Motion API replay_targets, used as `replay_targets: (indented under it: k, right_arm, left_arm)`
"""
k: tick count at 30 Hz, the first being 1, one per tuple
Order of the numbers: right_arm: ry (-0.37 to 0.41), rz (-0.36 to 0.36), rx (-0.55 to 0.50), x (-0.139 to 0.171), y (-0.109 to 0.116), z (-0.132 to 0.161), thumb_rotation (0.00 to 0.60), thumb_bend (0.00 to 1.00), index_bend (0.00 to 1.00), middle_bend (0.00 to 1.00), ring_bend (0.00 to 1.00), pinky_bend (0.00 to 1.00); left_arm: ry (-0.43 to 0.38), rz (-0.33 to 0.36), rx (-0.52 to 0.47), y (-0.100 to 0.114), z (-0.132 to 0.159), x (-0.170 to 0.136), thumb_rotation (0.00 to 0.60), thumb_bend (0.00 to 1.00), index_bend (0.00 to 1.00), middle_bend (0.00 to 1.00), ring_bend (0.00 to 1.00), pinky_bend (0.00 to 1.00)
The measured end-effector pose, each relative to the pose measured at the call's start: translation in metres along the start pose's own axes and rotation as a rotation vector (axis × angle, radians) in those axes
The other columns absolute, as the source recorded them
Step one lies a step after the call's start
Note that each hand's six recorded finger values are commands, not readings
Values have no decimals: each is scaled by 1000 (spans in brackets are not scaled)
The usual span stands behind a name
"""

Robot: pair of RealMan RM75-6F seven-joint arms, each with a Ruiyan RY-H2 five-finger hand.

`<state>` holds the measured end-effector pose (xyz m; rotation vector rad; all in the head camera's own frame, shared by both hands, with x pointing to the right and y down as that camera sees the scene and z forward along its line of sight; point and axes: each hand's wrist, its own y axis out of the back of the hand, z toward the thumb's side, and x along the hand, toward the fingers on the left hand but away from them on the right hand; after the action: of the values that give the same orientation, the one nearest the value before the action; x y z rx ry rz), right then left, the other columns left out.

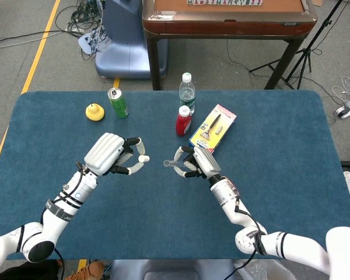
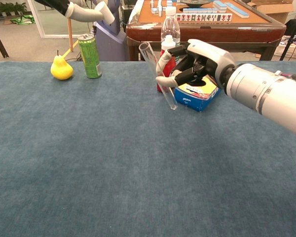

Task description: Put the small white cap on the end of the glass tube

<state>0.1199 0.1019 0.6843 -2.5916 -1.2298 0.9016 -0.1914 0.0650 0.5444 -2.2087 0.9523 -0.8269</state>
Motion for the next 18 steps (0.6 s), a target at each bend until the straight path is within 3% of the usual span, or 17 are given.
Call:
replay_targets:
  k: [18]
  right_arm:
    - [10, -1, -52, -5, -9, 5, 600, 567, 799, 1000, 1000, 1000]
  left_arm:
    - [-9, -58, 11, -25, 11, 15, 600, 260, 568, 996, 1000, 1000]
